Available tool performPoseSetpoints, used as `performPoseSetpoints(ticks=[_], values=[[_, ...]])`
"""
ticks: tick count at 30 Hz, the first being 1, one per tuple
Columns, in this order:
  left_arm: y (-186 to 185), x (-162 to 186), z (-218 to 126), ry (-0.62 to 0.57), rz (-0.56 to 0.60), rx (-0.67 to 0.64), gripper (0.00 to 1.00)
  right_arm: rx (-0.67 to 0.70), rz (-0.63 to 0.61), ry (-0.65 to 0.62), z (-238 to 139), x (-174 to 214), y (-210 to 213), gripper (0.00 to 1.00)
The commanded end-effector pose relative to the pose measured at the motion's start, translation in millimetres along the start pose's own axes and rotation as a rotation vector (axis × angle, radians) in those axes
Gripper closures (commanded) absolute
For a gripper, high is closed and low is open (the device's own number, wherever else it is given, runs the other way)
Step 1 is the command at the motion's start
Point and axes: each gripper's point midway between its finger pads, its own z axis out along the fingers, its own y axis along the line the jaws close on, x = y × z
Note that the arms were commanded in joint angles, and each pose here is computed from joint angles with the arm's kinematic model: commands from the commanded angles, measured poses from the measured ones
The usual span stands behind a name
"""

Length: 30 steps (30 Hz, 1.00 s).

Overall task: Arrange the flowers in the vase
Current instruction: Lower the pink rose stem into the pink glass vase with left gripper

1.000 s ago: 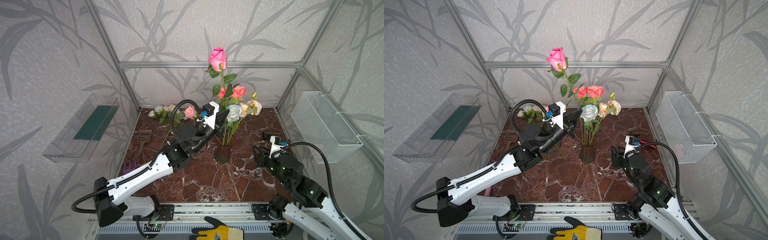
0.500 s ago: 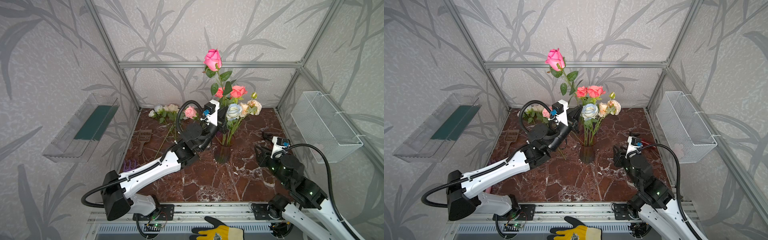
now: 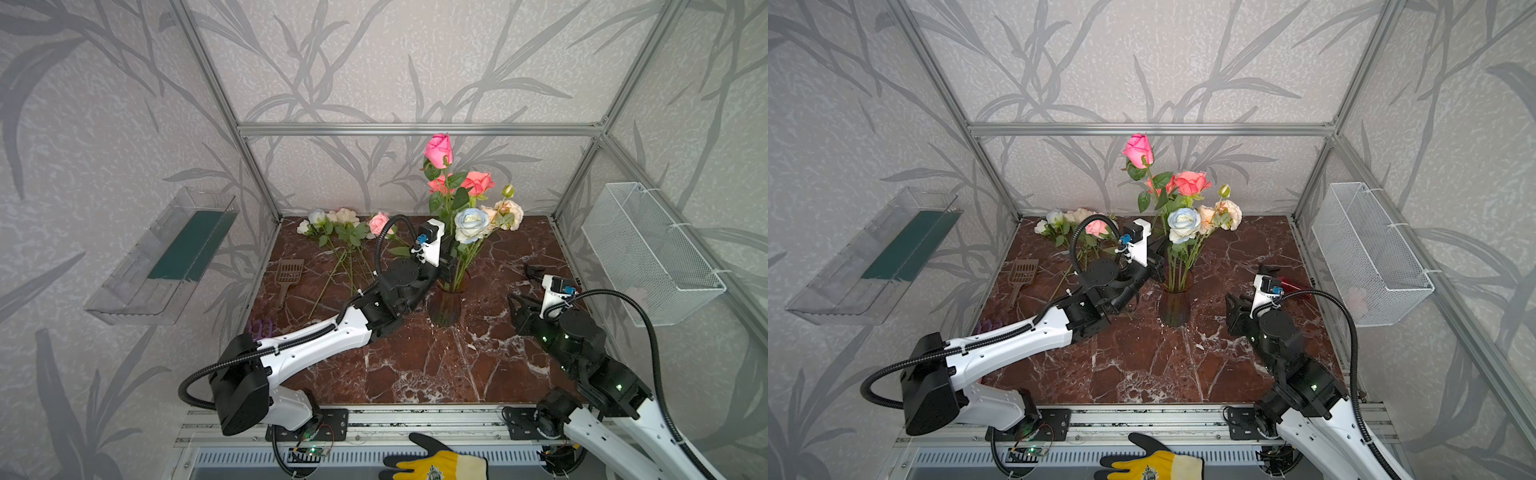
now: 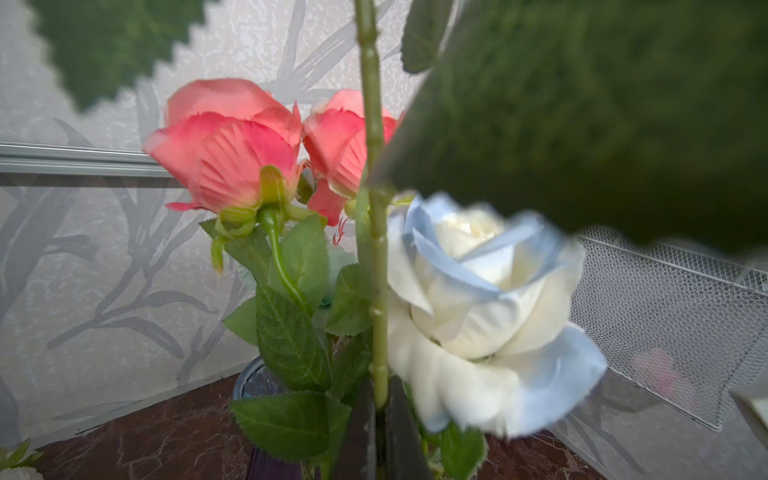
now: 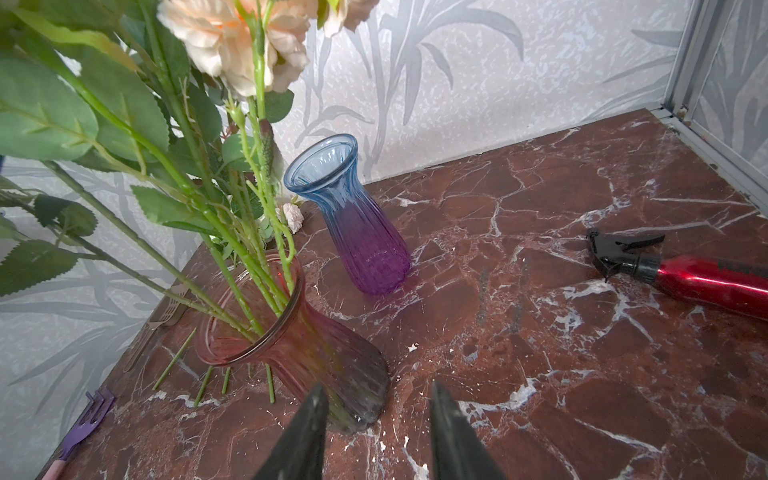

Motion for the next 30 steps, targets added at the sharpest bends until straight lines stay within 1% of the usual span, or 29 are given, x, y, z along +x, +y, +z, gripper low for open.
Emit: performPoseSetpoints(ticks=[1, 7, 15, 17, 18, 20, 21, 22, 25, 30], values=[[1.1, 13.1, 0.1, 0.022, -0.022, -0.011, 1.00, -0.014, 0.013, -0.018, 1.1, -2.1, 1.6, 0.59], [-3.9, 32.4, 1.4, 0.073, -0.050, 0.017, 1.00, -0.012, 0.019, -0.017, 2.8, 0.4, 0.4, 0.59], [-12.3, 56.8, -4.0, 0.142, -0.040, 0.047, 1.00, -0.012, 0.025, -0.007, 4.7, 6.4, -1.7, 0.59], [-11.4, 61.1, -6.9, 0.155, -0.035, 0.045, 0.95, -0.014, 0.025, -0.008, 4.5, 6.8, -1.5, 0.59], [-11.4, 62.3, -8.3, 0.160, -0.034, 0.045, 0.90, -0.015, 0.027, -0.008, 4.5, 7.0, -1.8, 0.59], [-10.6, 64.2, -11.5, 0.170, -0.028, 0.042, 0.83, -0.016, 0.026, -0.008, 4.8, 7.3, -1.6, 0.59], [-10.1, 62.4, -12.9, 0.168, -0.026, 0.040, 0.78, -0.019, 0.026, -0.007, 4.8, 7.1, -0.8, 0.59], [-9.8, 59.5, -14.3, 0.163, -0.023, 0.040, 0.76, -0.021, 0.027, -0.008, 5.1, 6.7, -0.5, 0.59], [-10.1, 49.6, -16.6, 0.160, 0.004, 0.041, 0.74, -0.032, 0.030, -0.008, 6.1, 5.8, 2.5, 0.59], [-12.7, 31.0, -19.2, 0.168, 0.028, 0.050, 0.56, -0.045, 0.032, 0.001, 9.0, 5.5, 6.6, 0.59]])
